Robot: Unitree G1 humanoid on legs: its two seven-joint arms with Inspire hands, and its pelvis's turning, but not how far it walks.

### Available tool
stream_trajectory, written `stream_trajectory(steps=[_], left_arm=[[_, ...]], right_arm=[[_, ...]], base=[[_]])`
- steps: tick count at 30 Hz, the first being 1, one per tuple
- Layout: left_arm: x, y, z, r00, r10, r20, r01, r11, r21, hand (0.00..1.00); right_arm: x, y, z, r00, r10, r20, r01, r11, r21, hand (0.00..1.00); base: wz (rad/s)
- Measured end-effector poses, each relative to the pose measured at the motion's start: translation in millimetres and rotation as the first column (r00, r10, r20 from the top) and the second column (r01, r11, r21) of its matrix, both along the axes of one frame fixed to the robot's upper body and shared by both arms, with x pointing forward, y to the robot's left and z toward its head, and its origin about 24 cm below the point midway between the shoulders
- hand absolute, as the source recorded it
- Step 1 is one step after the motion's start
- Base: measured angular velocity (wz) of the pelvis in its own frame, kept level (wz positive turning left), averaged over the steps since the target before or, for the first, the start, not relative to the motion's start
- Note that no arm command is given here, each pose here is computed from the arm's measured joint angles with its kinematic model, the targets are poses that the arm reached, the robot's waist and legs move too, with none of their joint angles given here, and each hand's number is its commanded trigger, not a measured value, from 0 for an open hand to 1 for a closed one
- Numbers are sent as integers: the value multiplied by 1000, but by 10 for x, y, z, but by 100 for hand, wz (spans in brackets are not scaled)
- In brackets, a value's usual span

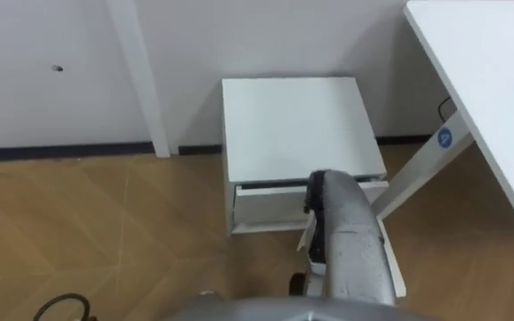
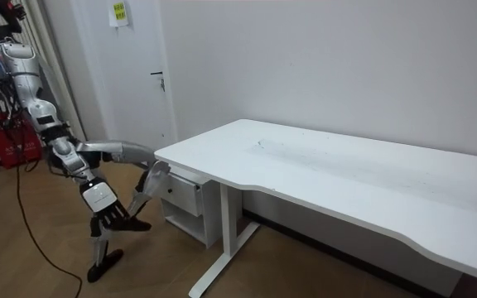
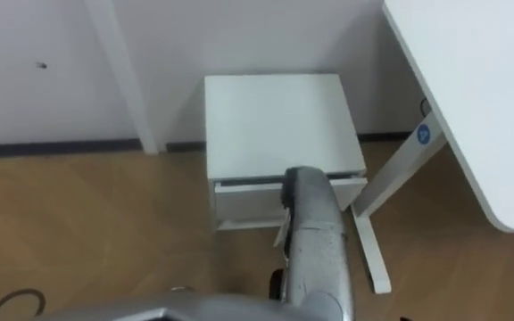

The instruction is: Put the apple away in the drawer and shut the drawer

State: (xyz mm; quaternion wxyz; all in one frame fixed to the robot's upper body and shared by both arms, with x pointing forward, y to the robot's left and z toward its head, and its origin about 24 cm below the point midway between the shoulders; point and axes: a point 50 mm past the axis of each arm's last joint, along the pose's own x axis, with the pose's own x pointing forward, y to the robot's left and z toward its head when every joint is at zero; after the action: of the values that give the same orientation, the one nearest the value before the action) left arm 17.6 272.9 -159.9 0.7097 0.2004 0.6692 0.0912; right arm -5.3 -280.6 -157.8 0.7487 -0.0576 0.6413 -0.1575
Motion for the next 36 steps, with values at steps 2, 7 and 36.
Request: stream_trajectory(steps=[2, 7, 36], left_arm=[[-24, 5, 1, 1000, 0, -2, 0, 1000, 6, 0], [-177, -2, -1, 1000, 6, -26, -6, 1000, 5, 0], [-39, -39, 13, 992, 32, 120, -38, 998, 47, 0]], right_arm=[[14, -1, 0, 1000, 0, -1, 0, 1000, 1, 0], [71, -7, 2, 1000, -5, 2, 5, 1000, 2, 0], [208, 78, -21, 998, 46, 42, -45, 999, -15, 0]], base=[[-7], [-16], [3]])
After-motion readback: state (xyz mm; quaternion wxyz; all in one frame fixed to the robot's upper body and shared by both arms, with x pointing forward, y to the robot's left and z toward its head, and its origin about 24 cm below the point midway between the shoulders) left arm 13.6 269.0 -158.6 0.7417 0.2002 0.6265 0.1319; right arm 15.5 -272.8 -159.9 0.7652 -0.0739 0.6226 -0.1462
